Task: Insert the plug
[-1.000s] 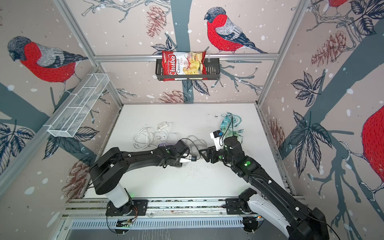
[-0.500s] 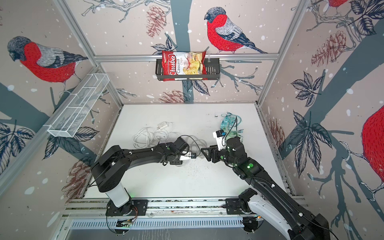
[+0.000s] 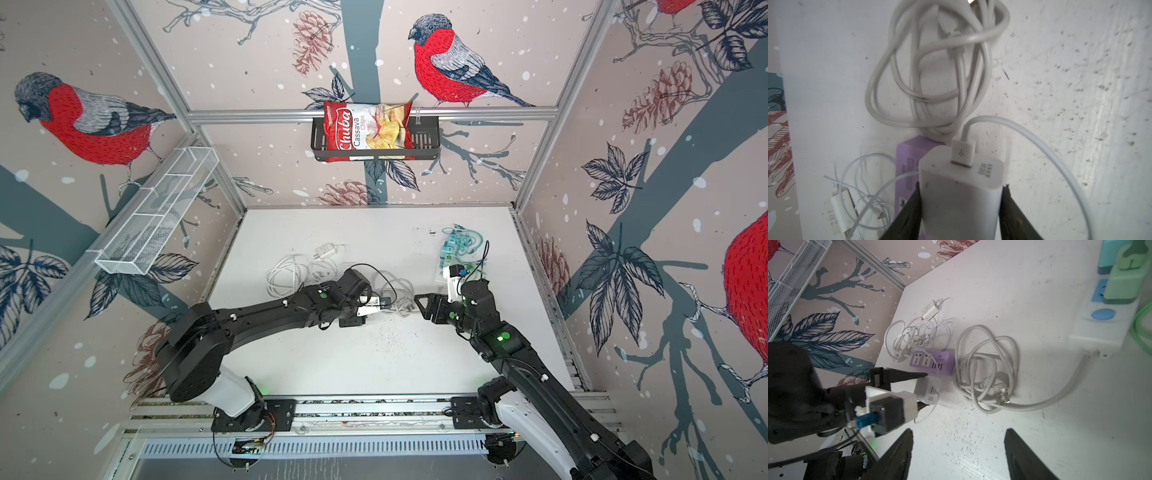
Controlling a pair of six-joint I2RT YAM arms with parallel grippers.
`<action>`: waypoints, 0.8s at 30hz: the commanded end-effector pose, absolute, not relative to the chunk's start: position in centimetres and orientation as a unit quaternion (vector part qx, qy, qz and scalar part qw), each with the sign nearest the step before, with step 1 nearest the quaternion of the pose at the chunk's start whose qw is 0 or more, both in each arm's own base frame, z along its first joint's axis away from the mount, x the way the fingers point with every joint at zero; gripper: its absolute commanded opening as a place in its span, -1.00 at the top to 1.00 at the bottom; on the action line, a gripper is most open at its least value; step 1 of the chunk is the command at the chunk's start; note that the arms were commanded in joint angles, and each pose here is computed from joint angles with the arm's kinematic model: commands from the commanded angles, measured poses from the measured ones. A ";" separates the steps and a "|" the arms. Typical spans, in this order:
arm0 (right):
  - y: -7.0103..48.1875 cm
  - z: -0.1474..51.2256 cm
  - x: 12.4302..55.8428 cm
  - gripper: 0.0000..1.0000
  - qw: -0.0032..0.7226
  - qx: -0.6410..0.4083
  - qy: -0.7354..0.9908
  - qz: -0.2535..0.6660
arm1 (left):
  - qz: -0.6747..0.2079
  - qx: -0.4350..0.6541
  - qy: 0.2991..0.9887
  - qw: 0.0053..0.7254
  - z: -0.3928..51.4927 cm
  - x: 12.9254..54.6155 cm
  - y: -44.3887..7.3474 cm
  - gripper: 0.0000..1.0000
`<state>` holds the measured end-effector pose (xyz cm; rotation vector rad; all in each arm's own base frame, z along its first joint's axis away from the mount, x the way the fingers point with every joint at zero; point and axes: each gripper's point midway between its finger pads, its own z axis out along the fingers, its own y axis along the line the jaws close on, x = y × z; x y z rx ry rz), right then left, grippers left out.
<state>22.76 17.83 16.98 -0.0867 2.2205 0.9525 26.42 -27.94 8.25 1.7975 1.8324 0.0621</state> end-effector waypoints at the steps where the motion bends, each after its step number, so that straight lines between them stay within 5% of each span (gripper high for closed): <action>1: 18.7 17.7 22.3 -0.35 0.340 -0.029 0.847 0.408 | -0.017 0.648 0.684 0.336 10.5 26.7 -29.7 0.26; 11: 21.7 18.5 21.6 -0.20 0.281 -0.035 0.833 0.475 | -0.054 0.580 0.633 0.509 15.5 26.7 -32.0 0.24; 24: 27.1 18.2 22.5 -0.19 0.258 -0.079 0.854 0.446 | -0.059 0.544 0.623 0.559 16.0 26.4 -31.2 0.25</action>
